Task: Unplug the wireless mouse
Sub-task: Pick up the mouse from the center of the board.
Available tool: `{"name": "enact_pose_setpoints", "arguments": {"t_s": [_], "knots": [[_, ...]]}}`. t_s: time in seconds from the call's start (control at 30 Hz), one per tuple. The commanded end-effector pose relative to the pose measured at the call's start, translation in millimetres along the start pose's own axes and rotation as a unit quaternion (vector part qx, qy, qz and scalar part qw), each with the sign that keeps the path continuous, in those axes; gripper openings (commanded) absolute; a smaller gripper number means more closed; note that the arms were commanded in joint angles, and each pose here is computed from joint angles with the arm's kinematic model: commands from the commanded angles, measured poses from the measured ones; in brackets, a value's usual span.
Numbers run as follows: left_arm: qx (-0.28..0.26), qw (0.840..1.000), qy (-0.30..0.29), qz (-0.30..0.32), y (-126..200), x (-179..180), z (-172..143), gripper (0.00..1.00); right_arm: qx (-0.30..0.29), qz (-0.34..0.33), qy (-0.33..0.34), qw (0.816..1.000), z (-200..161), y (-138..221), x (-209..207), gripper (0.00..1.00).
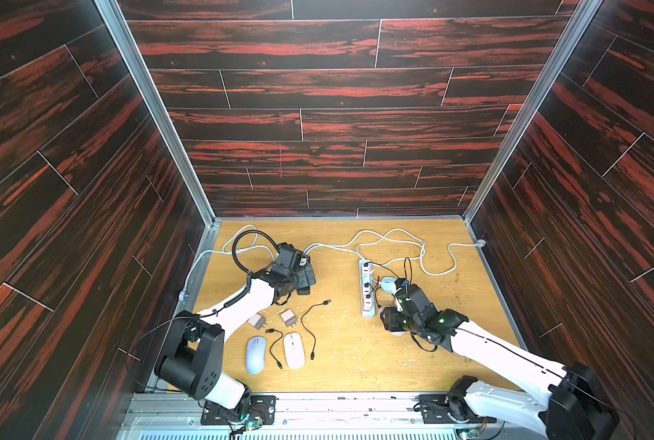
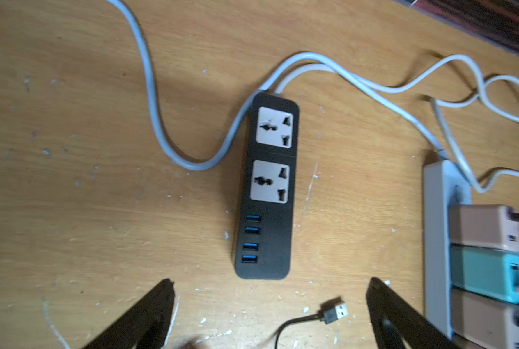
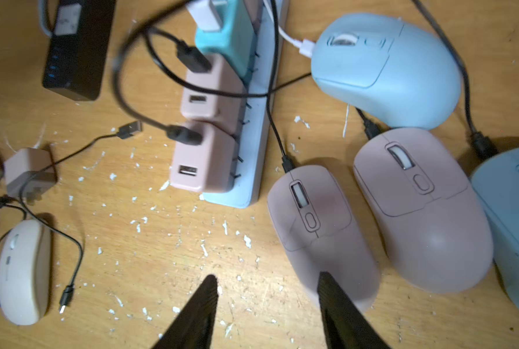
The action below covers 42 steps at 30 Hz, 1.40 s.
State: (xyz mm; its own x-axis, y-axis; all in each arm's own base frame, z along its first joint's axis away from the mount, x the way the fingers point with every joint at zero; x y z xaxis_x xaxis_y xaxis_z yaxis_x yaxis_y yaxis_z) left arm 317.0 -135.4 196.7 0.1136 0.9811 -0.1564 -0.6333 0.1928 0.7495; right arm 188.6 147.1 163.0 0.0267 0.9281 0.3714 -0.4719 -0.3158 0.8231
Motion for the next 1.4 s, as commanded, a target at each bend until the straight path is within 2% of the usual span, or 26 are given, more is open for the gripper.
{"name": "enact_pose_setpoints", "arguments": {"t_s": [0.0,0.1,0.33,0.53,0.93,1.17,1.37], "knots": [[-0.052,0.997,0.003,-0.064,20,-10,13,1.00,0.034,0.000,0.018,0.999,-1,-9,-4,0.60],[-0.066,0.995,0.004,-0.072,26,-9,12,1.00,0.038,-0.023,0.026,0.999,3,-18,-8,0.68],[-0.054,0.996,-0.003,-0.073,28,-8,6,1.00,0.030,-0.054,0.038,0.997,14,-29,-12,0.87],[-0.052,0.995,0.002,-0.081,28,-8,3,1.00,0.049,-0.046,0.040,0.997,17,-36,-11,0.87],[-0.051,0.995,0.003,-0.088,29,-8,1,1.00,0.101,-0.078,0.025,0.992,7,-45,-16,0.78],[-0.050,0.994,-0.001,-0.093,31,-10,3,1.00,0.099,-0.070,0.039,0.992,-2,-48,-2,0.71],[-0.046,0.994,0.001,-0.095,29,-9,-1,0.99,0.085,-0.090,0.037,0.992,-3,-55,-6,0.68]]}}
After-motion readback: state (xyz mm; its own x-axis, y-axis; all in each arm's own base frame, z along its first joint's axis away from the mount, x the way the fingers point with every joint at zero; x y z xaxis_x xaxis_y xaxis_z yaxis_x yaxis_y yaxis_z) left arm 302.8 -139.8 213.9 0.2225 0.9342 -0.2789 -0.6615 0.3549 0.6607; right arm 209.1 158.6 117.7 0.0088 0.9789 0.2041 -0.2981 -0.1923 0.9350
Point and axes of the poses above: each gripper's point midway between its finger pads, its own y axis back along the fingers, its own x axis along the line the jaws close on, z = x × y, the point moved 10 cm from there along y, back along the fingers, and after that the axes turned 15 degrees about -y, right-handed, at the moved point
